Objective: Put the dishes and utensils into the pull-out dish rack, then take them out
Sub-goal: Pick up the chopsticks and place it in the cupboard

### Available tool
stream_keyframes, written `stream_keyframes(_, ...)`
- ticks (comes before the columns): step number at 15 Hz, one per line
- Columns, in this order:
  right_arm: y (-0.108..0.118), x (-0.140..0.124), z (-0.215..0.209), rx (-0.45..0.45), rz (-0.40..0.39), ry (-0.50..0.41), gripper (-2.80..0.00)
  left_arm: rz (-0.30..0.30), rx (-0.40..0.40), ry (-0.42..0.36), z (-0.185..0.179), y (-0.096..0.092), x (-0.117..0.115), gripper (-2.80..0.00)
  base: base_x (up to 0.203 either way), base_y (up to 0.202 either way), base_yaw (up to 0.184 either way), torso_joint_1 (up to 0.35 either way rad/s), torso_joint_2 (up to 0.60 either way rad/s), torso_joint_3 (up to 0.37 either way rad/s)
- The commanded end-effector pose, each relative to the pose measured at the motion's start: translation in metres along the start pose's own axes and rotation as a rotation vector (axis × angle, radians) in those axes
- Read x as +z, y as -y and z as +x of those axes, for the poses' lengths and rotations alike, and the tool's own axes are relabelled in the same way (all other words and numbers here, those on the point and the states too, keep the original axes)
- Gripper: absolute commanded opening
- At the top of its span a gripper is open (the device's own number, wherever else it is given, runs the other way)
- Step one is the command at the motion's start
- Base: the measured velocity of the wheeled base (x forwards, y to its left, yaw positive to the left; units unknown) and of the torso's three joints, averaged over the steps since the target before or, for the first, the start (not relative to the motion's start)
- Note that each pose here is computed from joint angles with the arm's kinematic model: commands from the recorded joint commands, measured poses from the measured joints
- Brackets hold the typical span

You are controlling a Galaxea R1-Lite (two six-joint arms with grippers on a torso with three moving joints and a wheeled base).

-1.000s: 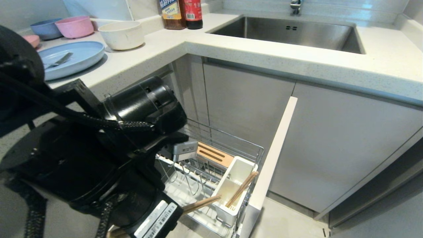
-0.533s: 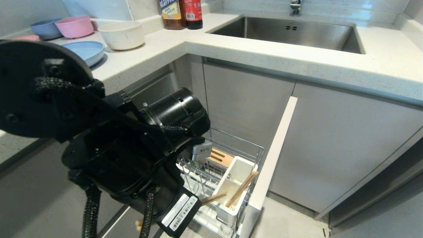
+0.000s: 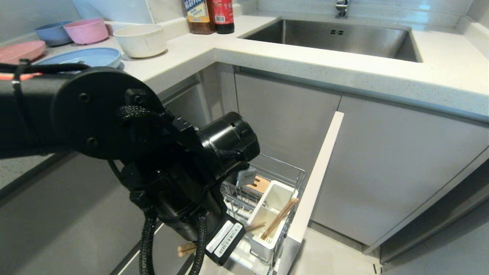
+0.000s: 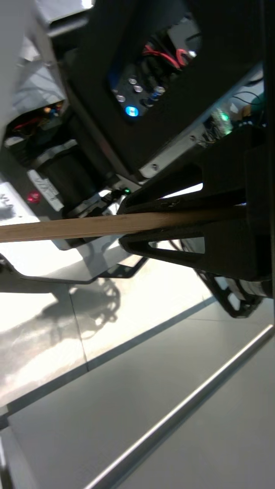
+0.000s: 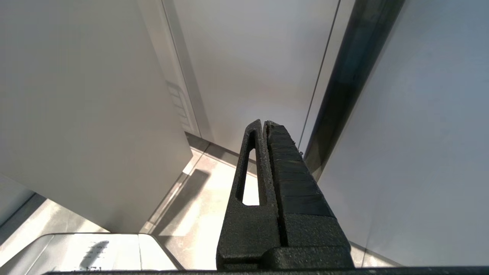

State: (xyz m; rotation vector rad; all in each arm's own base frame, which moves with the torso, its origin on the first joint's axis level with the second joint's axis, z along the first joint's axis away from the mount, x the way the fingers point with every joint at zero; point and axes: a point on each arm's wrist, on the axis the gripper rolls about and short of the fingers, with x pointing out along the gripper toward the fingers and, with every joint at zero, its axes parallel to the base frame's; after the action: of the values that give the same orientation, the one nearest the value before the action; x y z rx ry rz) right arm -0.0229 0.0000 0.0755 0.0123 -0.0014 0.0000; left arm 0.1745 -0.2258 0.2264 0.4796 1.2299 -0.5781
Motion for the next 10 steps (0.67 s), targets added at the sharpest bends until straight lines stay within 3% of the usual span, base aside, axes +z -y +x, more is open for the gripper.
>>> stream_keyframes(1, 0.000, 0.000, 0.000, 0.000, 0.000, -0.001, -2.80, -0.004, 0.007, -0.022, 0.011, 0.000, 0.006, -2.80, 0.000, 0.000, 0.000, 0.000, 0.00, 0.000)
stream_keyframes(3, 0.000, 0.000, 0.000, 0.000, 0.000, -0.001, -2.80, 0.027, 0.007, -0.020, 0.017, 0.000, 0.013, -2.80, 0.000, 0.000, 0.000, 0.000, 0.00, 0.000)
stream_keyframes(10, 0.000, 0.000, 0.000, 0.000, 0.000, -0.001, -2.80, 0.035, 0.017, -0.046, 0.038, -0.002, 0.032, -2.80, 0.000, 0.000, 0.000, 0.000, 0.00, 0.000)
